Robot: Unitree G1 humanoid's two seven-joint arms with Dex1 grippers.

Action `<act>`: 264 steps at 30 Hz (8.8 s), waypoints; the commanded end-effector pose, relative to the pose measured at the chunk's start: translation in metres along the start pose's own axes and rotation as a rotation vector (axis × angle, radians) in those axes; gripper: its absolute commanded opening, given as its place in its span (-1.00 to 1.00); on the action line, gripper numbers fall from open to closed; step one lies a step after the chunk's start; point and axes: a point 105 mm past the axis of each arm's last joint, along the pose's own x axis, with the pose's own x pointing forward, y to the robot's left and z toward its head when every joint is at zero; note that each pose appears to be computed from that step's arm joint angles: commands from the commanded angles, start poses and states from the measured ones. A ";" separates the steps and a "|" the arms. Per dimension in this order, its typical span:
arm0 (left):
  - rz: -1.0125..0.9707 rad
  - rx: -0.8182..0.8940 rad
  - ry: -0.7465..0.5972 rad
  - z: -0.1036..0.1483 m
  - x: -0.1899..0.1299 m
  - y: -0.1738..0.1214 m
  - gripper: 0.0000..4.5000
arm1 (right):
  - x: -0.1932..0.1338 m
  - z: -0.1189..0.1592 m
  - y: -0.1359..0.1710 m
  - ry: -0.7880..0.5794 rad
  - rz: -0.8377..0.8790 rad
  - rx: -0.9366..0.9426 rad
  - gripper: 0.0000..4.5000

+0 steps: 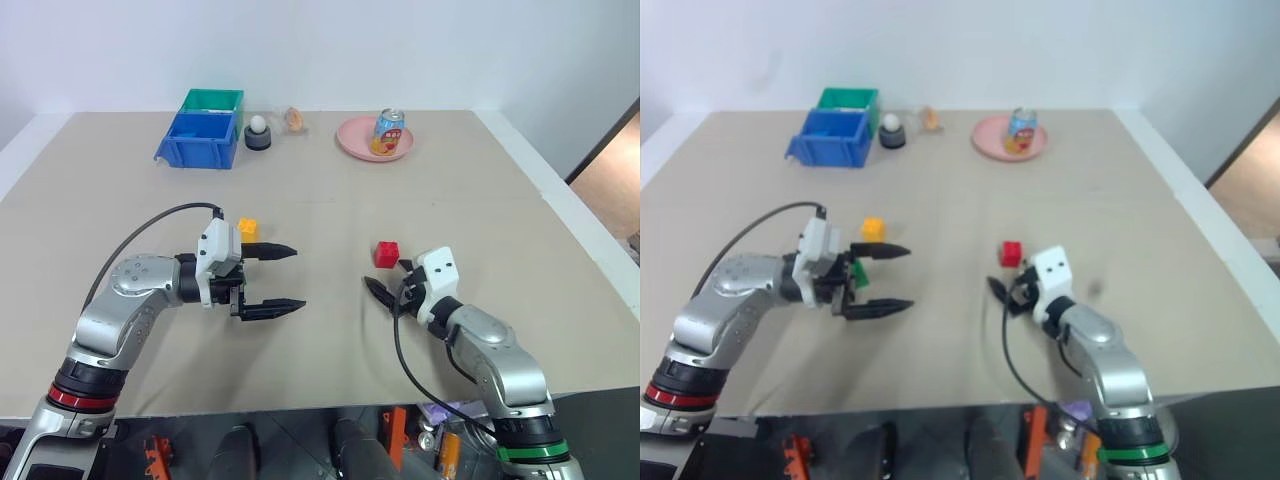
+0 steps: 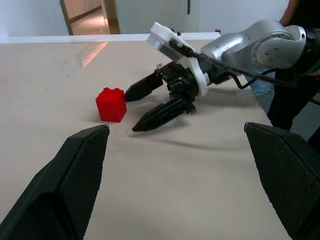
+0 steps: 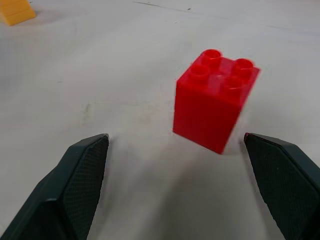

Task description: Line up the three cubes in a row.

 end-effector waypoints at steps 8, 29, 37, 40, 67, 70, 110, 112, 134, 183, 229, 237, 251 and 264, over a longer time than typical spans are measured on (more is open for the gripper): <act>0.027 0.046 -0.047 0.017 0.000 -0.002 0.99 | 0.016 0.030 -0.017 -0.096 -0.154 -0.049 1.00; 0.056 0.050 -0.046 0.015 -0.004 0.002 1.00 | 0.019 0.023 -0.010 -0.058 -0.129 -0.051 0.76; 0.072 0.056 -0.055 0.020 -0.005 0.004 1.00 | 0.020 0.028 -0.014 -0.071 -0.125 -0.048 -0.29; 0.074 0.058 -0.057 0.022 -0.004 0.004 1.00 | 0.022 0.031 -0.013 -0.083 -0.114 -0.050 -0.29; 0.045 -0.116 0.042 0.007 -0.055 -0.013 1.00 | -0.036 0.039 0.062 -0.036 1.014 -0.433 -0.29; 0.047 -0.123 0.048 0.008 -0.057 -0.016 1.00 | -0.034 0.038 0.068 -0.034 1.077 -0.443 -0.29; 0.003 -0.107 0.081 -0.001 -0.091 -0.034 1.00 | -0.010 0.013 0.048 0.045 1.240 -0.564 -0.29; -0.004 -0.107 0.073 -0.001 -0.090 -0.033 1.00 | -0.010 0.012 0.047 0.046 1.235 -0.565 -0.29; -0.014 -0.107 0.055 -0.006 -0.089 -0.034 1.00 | 0.000 0.008 0.043 0.055 1.167 -0.545 0.77; 0.313 -0.520 -0.093 -0.014 -0.105 -0.083 1.00 | 0.000 0.149 -0.020 -0.232 0.786 -0.245 0.98; 0.426 -0.194 0.182 -0.095 -0.075 0.045 1.00 | -0.040 0.122 0.062 -0.196 0.994 -0.133 0.98; 0.414 -0.171 0.177 -0.093 -0.068 0.057 0.76 | -0.038 0.121 0.061 -0.197 0.976 -0.149 1.00; 0.345 -0.184 0.188 -0.090 -0.076 0.040 -0.40 | -0.031 0.124 0.056 -0.190 0.975 -0.181 1.00; -0.043 0.041 0.156 -0.069 -0.020 0.015 -0.40 | -0.036 0.130 0.056 -0.188 0.999 -0.202 1.00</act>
